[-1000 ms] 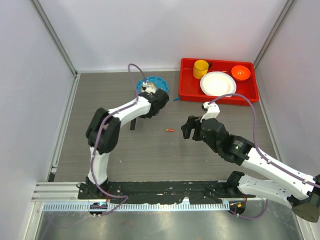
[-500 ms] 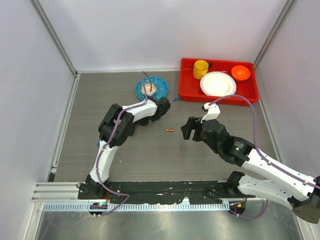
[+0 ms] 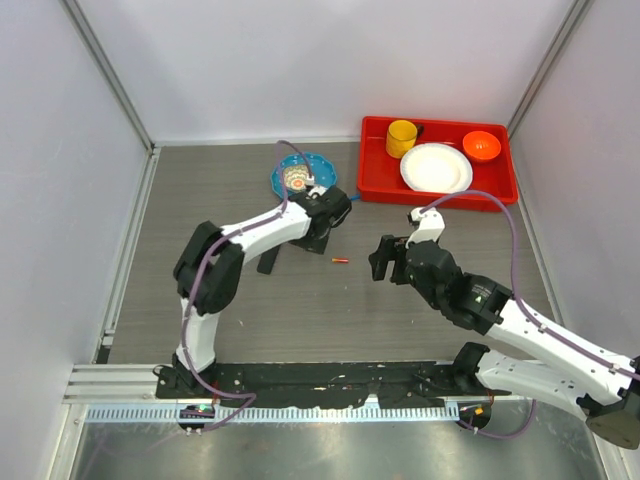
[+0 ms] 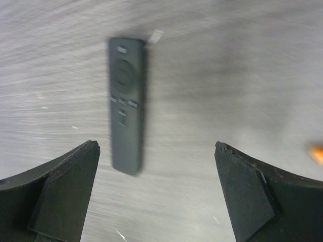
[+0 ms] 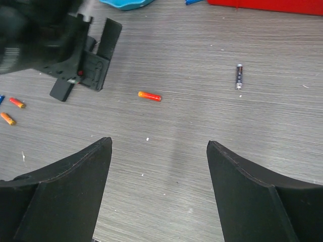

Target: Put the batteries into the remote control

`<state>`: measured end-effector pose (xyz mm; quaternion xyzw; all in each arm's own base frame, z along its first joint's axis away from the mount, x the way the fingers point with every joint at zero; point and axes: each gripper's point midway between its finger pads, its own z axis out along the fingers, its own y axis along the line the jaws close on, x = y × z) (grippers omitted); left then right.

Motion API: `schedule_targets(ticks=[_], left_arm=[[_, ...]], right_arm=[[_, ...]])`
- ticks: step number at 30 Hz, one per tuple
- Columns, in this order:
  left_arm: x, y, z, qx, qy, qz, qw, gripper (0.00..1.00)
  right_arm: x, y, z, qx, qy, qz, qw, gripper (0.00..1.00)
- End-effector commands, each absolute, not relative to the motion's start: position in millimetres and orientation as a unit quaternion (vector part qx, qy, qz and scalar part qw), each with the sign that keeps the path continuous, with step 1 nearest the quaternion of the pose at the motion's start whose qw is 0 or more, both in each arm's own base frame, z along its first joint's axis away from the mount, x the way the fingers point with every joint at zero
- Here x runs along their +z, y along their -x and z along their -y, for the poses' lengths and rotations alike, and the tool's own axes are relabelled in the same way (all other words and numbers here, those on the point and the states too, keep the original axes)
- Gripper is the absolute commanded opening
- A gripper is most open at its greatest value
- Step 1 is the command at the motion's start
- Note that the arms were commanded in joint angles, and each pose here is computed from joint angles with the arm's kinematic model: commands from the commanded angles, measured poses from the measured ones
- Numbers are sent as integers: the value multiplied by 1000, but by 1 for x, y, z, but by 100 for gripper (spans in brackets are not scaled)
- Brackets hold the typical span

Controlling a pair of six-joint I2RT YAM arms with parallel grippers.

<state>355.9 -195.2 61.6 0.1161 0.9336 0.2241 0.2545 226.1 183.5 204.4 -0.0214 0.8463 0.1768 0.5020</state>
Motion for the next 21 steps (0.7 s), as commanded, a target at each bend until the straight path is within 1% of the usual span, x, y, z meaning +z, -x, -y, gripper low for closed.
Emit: schedule_targets(ticks=[1,2,3,4,5,6,7,8,10,14,15,18,19,20,21], left_arm=[[126,-335,265,-17,-97,-949,301,100],[121,-323,266,-39,-101,-950,292,100],[137,-324,276,-83,-94,-940,317,100],[167,-320,276,-121,-77,-925,351,100],[159,-309,264,-124,-70,-924,355,100],[172,-314,260,-145,-46,-911,384,100],[198,-309,250,-176,-10,-894,412,100],[186,-302,238,-174,8,-896,408,100],[207,-300,221,-196,61,-875,438,100],[200,-285,201,-180,103,-882,424,100],[193,-279,194,-164,104,-891,410,100],[191,-274,188,-142,73,-900,406,100],[192,-272,189,-150,55,-898,411,100],[181,-268,187,-148,44,-899,409,100],[194,-268,194,-186,40,-885,424,100]], right_arm=[[217,-232,-166,148,-3,-837,526,81],[214,-232,-163,141,-7,-838,527,82],[213,-233,-161,139,-12,-837,529,82],[212,-232,-158,139,-18,-836,531,83],[212,-232,-156,140,-27,-832,536,83],[214,-234,-157,147,-32,-827,542,84],[211,-232,-154,149,-35,-825,545,87],[208,-232,-154,150,-35,-823,546,88],[204,-233,-155,154,-34,-819,552,93],[191,-238,-153,129,-24,-825,550,93],[190,-238,-155,128,-21,-827,547,93],[189,-240,-163,138,-18,-829,542,93],[189,-240,-164,141,-19,-829,541,93],[188,-240,-165,143,-18,-830,540,93],[189,-240,-167,147,-20,-829,539,93]])
